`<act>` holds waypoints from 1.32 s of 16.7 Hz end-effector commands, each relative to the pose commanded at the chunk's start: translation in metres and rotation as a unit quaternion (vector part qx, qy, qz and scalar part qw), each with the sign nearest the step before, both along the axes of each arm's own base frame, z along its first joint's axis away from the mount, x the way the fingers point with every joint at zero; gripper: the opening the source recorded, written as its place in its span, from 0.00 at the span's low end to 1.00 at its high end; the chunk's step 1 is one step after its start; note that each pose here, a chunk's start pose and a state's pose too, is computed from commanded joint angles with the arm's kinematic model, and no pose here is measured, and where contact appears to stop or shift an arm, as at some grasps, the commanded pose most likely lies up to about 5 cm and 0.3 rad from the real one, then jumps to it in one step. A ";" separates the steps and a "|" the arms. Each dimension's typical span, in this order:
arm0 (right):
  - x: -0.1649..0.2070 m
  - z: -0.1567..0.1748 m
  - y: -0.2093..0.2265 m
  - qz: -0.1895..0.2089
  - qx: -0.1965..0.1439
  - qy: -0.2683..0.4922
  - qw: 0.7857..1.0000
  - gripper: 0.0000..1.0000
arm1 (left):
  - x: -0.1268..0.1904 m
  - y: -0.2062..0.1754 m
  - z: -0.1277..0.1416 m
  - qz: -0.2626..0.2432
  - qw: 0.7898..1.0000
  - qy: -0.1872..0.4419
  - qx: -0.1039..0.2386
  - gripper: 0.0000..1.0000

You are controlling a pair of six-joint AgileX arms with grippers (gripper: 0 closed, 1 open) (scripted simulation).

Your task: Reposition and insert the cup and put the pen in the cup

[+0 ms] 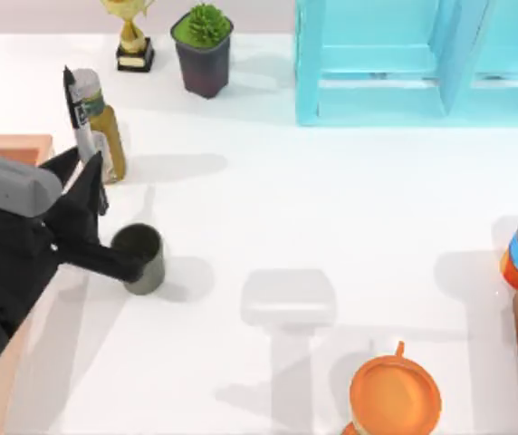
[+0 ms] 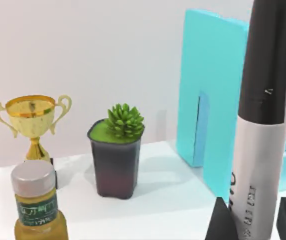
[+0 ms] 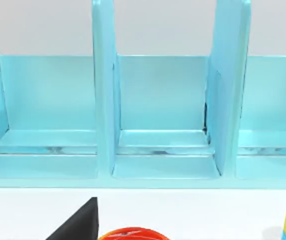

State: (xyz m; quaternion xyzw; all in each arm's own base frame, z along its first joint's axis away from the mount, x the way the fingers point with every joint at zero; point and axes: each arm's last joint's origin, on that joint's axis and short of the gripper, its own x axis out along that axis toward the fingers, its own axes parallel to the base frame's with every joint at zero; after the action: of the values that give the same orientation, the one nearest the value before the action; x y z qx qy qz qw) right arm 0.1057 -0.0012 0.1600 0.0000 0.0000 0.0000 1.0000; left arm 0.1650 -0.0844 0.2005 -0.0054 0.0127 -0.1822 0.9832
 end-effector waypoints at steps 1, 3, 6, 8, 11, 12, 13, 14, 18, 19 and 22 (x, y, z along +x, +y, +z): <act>0.000 0.000 0.000 0.000 0.000 0.000 1.000 1.00 | -0.004 0.003 -0.001 0.003 1.000 -0.016 -0.003 0.00; 0.000 0.000 0.000 0.000 0.000 0.000 1.000 1.00 | -0.008 0.006 -0.001 0.006 0.999 -0.034 -0.006 0.00; 0.000 0.000 0.000 0.000 0.000 0.000 1.000 1.00 | -0.008 0.006 -0.001 0.006 0.999 -0.034 -0.006 0.00; 0.000 0.000 0.000 0.000 0.000 0.000 1.000 1.00 | -0.008 0.005 -0.002 0.005 0.999 -0.032 -0.004 0.00; 0.000 0.000 0.000 0.000 0.000 0.000 1.000 1.00 | -0.004 0.003 -0.001 0.003 0.999 -0.036 -0.007 0.00; 0.000 0.000 0.000 0.000 0.000 0.000 1.000 1.00 | 0.000 0.002 -0.001 0.004 0.999 -0.037 -0.008 0.00; 0.000 0.000 0.000 0.000 0.000 0.000 1.000 1.00 | 0.004 0.001 -0.003 0.005 0.999 -0.037 -0.007 0.00; 0.000 0.000 0.000 0.000 0.000 0.000 1.000 1.00 | 0.008 -0.001 -0.005 0.005 0.999 -0.035 -0.006 0.00; 0.000 0.000 0.000 0.000 0.000 0.000 1.000 1.00 | 0.025 -0.007 -0.016 0.004 1.000 -0.029 -0.004 0.00; 0.000 0.000 0.000 0.000 0.000 0.000 1.000 1.00 | 0.028 -0.008 -0.018 0.004 1.000 -0.031 -0.005 0.00; 0.000 0.000 0.000 0.000 0.000 0.000 1.000 1.00 | 0.031 -0.008 -0.019 0.006 0.999 -0.034 -0.006 0.00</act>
State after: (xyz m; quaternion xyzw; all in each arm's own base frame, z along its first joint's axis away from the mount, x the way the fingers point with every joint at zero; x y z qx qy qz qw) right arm 0.1057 -0.0012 0.1600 0.0000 0.0000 0.0000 1.0000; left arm 0.1963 -0.0924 0.1820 -0.0049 -0.0215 -0.1765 0.9841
